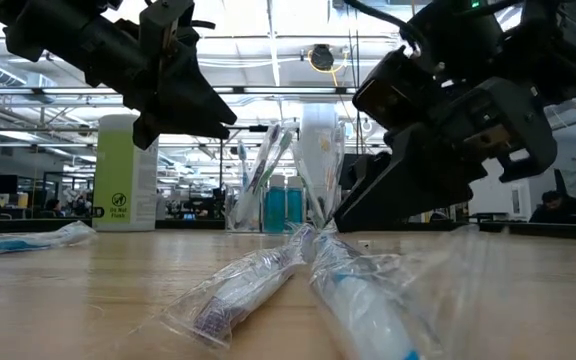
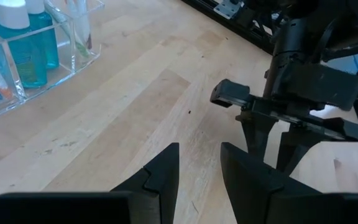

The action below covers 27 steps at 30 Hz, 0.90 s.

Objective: Pick & Place toothbrushing station
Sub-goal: Put the right blue toothbrush into the transparent organizer

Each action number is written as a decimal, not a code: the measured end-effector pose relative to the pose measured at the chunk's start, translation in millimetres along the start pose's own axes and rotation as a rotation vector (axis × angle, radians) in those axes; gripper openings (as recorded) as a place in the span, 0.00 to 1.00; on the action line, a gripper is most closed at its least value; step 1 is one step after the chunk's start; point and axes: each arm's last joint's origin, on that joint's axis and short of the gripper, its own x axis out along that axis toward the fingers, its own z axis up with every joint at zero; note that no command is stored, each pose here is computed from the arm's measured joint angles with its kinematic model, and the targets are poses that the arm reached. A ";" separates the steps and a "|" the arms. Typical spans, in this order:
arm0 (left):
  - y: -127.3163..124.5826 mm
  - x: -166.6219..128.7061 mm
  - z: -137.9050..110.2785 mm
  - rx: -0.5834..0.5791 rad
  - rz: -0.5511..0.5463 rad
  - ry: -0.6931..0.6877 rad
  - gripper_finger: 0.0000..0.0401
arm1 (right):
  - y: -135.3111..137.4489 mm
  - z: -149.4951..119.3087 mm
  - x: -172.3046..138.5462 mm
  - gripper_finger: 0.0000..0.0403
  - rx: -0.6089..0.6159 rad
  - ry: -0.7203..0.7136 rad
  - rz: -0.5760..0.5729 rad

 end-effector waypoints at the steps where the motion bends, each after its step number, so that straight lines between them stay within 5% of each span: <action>1: 0.0 0.0 0.0 0.002 0.000 0.000 0.30 | -0.3 -1.6 1.4 0.35 0.000 0.000 0.000; 27: 0.1 0.0 0.4 0.025 0.005 -0.008 0.30 | 2.6 5.0 15.0 0.44 0.001 -0.036 0.086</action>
